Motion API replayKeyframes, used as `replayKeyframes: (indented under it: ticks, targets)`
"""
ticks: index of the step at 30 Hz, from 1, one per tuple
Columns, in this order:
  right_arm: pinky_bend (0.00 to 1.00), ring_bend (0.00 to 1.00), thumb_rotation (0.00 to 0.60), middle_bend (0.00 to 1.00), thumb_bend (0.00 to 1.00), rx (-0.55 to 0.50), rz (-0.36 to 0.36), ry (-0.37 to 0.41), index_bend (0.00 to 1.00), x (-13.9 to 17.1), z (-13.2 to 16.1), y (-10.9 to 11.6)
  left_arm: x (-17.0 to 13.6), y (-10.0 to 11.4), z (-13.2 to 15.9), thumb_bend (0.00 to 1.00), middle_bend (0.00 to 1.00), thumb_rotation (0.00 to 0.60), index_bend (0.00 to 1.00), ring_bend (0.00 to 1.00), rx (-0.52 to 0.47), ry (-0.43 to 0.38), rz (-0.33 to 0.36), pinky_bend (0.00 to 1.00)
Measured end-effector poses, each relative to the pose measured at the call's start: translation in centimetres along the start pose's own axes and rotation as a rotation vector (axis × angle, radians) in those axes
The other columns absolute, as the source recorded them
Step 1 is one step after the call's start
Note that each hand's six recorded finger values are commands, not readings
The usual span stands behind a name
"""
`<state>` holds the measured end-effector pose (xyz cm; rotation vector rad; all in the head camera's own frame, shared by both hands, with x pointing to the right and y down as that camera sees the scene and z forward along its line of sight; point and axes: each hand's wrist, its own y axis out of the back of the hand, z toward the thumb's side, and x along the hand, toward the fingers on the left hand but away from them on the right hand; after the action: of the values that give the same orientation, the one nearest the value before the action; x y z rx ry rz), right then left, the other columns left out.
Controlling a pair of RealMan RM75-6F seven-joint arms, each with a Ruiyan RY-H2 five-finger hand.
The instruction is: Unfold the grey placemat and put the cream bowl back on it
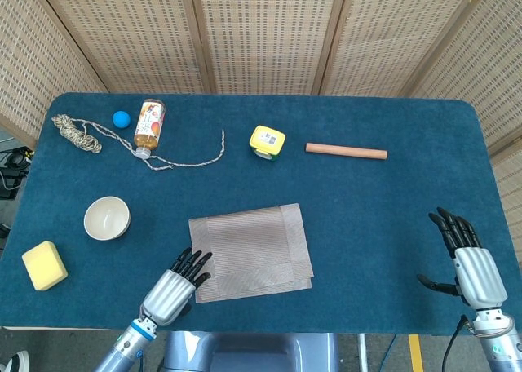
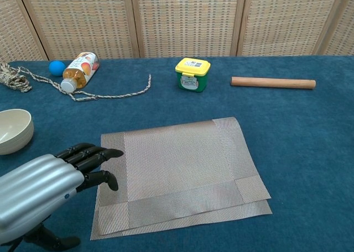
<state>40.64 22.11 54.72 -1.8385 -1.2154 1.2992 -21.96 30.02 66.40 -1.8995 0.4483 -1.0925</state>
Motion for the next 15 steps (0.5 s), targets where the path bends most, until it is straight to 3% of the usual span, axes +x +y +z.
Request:
replayKeyframes:
  ticks: [6, 15]
  targets:
    - [0.0, 0.0, 0.6, 0.0, 0.07, -0.004, -0.002, 0.001, 0.0, 0.0, 0.0, 0.1, 0.6, -0.5, 0.1, 0.15, 0.0, 0.6, 0.3, 0.0, -0.001, 0.022, -0.005, 0.0]
    - [0.0, 0.0, 0.6, 0.0, 0.07, -0.007, -0.002, -0.001, 0.0, 0.0, -0.1, 0.2, 1.3, -0.9, 1.0, 0.26, 0.0, 0.6, 0.31, 0.0, -0.022, 0.021, -0.003, 0.0]
